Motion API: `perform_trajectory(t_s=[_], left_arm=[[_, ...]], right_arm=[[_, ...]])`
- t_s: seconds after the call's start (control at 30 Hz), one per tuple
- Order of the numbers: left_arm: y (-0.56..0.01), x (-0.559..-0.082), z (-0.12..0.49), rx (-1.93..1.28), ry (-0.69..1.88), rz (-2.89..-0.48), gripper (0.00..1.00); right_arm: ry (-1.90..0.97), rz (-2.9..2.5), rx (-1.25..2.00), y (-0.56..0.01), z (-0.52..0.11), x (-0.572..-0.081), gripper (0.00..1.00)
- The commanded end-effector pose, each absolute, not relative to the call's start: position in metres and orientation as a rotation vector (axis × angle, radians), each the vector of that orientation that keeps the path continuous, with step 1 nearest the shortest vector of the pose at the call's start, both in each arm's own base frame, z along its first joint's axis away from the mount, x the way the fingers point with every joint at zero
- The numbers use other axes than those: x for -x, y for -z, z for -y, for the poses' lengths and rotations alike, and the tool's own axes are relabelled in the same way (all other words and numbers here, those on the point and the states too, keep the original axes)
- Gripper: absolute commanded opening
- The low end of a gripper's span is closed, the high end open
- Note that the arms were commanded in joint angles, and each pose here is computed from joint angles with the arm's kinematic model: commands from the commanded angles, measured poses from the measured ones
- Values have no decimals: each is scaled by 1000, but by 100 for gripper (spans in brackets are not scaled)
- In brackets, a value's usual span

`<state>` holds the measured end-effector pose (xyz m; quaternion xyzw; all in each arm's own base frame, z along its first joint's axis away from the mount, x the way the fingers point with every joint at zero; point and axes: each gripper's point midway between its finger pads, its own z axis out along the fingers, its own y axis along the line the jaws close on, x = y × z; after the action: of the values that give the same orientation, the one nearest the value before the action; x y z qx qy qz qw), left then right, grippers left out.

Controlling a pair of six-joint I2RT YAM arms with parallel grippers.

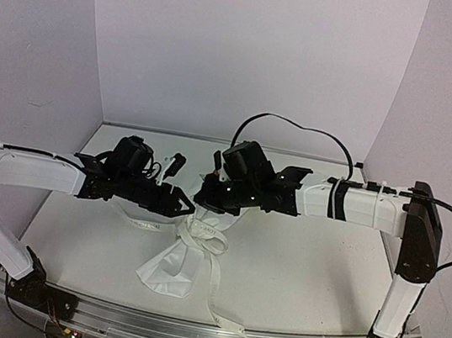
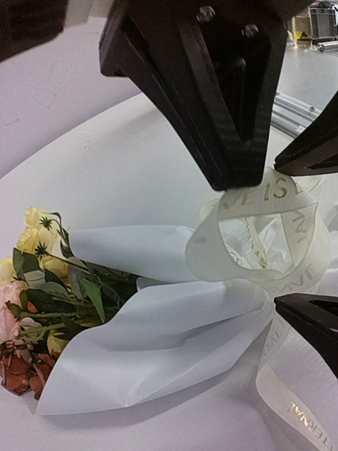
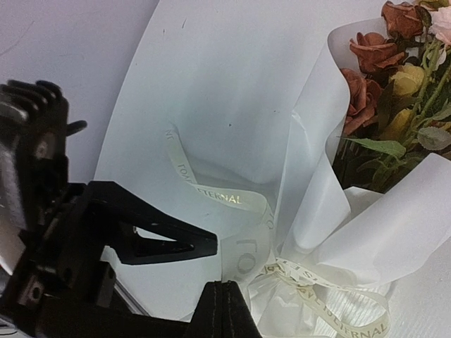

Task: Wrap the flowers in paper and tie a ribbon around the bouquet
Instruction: Cross the ribbon over the folded bouquet.

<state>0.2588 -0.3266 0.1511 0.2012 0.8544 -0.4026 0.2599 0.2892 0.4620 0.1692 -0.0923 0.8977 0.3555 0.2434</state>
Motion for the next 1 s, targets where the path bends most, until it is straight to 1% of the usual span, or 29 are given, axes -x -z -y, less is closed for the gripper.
perform_trajectory(t_s=[0.0, 0.17, 0.33, 0.43, 0.57, 0.77, 0.8, 0.87, 0.97], left_arm=[[-160, -278, 332, -583, 1023, -2239, 60], [-166, -281, 343, -617, 1074, -2183, 60], [-162, -282, 349, -622, 1109, -2173, 54], [-157, -283, 351, -617, 1115, -2181, 45], [-157, -286, 349, -591, 1111, -2170, 28], [-155, -290, 348, -569, 1102, -2161, 5], [-154, -291, 348, -564, 1103, -2164, 2], [-153, -292, 348, -551, 1108, -2167, 0], [-153, -293, 345, -508, 1114, -2168, 0]], right_arm=[[-1087, -2420, 209, -184, -475, -298, 0], [-1132, -2427, 210, -182, -481, -297, 0], [-1149, -2433, 210, -181, -483, -297, 0], [-1150, -2427, 203, -183, -481, -297, 0], [-1154, -2421, 204, -185, -480, -297, 0], [-1161, -2424, 224, -185, -478, -293, 0], [-1160, -2423, 225, -185, -477, -293, 2], [-1145, -2419, 225, -186, -472, -291, 13], [-1103, -2407, 226, -186, -458, -288, 37]])
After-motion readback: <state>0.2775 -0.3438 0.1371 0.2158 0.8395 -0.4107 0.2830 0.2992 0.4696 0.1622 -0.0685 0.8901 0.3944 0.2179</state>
